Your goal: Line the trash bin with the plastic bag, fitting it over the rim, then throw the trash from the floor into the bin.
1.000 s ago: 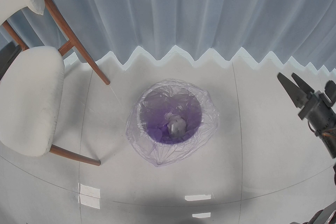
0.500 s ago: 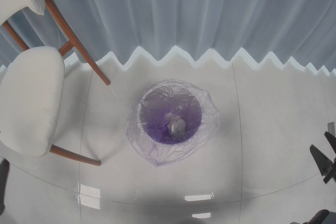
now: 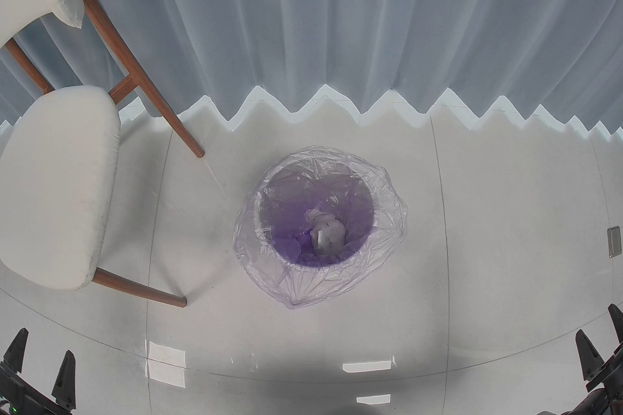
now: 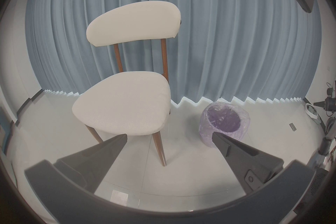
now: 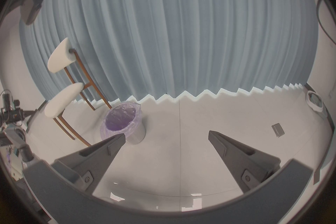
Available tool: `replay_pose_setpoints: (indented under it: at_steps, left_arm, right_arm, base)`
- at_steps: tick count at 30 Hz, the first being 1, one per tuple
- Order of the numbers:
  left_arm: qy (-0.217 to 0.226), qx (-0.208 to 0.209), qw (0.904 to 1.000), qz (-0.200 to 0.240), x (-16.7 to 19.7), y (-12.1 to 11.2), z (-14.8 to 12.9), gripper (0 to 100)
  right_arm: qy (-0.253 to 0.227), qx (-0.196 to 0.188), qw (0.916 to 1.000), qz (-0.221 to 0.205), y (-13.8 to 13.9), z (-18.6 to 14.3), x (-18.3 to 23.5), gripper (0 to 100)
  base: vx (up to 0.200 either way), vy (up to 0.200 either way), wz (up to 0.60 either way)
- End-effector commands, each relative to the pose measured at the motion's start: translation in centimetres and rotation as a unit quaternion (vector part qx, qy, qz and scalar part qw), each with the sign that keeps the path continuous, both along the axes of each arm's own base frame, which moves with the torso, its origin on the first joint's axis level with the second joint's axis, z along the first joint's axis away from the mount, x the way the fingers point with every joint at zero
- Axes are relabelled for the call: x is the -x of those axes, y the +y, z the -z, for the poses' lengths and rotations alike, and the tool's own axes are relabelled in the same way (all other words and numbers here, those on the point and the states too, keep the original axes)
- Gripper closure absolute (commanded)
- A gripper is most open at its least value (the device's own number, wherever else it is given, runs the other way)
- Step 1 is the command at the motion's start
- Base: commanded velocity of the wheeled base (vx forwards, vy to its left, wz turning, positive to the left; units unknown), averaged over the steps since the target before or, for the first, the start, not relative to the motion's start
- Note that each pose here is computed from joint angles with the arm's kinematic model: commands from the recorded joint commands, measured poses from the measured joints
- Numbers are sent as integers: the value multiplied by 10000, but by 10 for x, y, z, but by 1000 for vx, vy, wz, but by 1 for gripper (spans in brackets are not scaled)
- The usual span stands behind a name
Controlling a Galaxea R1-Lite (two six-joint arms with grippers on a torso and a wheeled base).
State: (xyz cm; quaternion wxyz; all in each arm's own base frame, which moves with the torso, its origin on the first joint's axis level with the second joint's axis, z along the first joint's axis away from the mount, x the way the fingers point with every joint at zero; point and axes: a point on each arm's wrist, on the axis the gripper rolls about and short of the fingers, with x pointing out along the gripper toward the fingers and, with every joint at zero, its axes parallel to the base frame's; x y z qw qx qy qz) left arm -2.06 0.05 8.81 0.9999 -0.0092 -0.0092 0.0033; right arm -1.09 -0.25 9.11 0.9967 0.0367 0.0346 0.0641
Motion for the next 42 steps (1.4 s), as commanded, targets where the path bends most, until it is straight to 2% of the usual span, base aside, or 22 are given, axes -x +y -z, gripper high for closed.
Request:
replay_pose_setpoints:
  at_steps: [1, 3, 4, 6, 7, 8, 9, 10, 12, 14, 15, 16, 17, 20, 24, 42]
  left_arm:
    - [77, -230, 9997, 24, 2, -1, 12, 0]
    - [130, -214, 9997, 48, 2, -1, 12, 0]
    - [145, -153, 9998, 64, 2, -1, 12, 0]
    - [114, -145, 9998, 71, 2, -1, 12, 0]
    - [115, -138, 9998, 64, 2, -1, 12, 0]
    - [115, -138, 9998, 56, 2, -1, 12, 0]
    - [115, -122, 9998, 49, 2, -1, 13, 0]
    - [115, -114, 9999, 26, 2, -1, 13, 0]
    - [115, -99, 9999, 18, 2, 0, 13, 0]
    - [115, -84, 9999, 10, 2, 0, 13, 0]
    - [115, -84, 9999, 10, 2, 0, 13, 0]
    - [115, -84, 9999, 10, 2, 0, 13, 0]
    - [115, -84, 9999, 18, 2, 0, 13, 0]
    - [115, -84, 9999, 49, 2, -1, 13, 0]
    - [115, -130, 9998, 48, 2, -1, 12, 0]
    - [92, -138, 9999, 48, 2, -1, 12, 0]
  right_arm:
    - [-89, 393, 9990, -213, 1, 8, 4, 0]
    - [-44, 421, 9986, -325, 2, 9, 4, 0]
    - [99, 445, 9989, -147, 2, 8, 4, 0]
    - [299, 477, 9967, 586, 2, 8, 3, 0]
    - [284, 512, 9950, 804, 3, 8, 4, 0]
    - [277, 517, 9949, 819, 3, 8, 4, 0]
    - [94, 676, 9951, 715, 5, 9, 6, 0]
    - [-57, 725, 9966, 375, 5, 9, 9, 0]
    - [-241, 551, 9981, 129, 4, 9, 12, 0]
    - [-270, 403, 9984, 299, 4, 13, 12, 0]
    - [-228, 392, 9975, 536, 3, 16, 12, 0]
    - [-228, 392, 9975, 536, 3, 16, 12, 0]
    - [-300, 312, 9963, 749, 2, 16, 11, 0]
    - [-349, 495, 9965, 575, 3, 15, 12, 0]
    - [-350, 378, 9972, 541, 3, 15, 12, 0]
    - [-352, 393, 9973, 518, 3, 15, 12, 0]
  base:
    - [0, 0, 0]
    - [0, 0, 0]
    - [0, 0, 0]
    - [0, 0, 0]
    - [0, 0, 0]
    - [0, 0, 0]
    - [0, 0, 0]
    - [0, 0, 0]
    - [0, 0, 0]
    - [0, 0, 0]
    - [0, 0, 0]
    - [0, 0, 0]
    - [0, 0, 0]
    - [0, 0, 0]
    - [0, 0, 0]
    - [0, 0, 0]
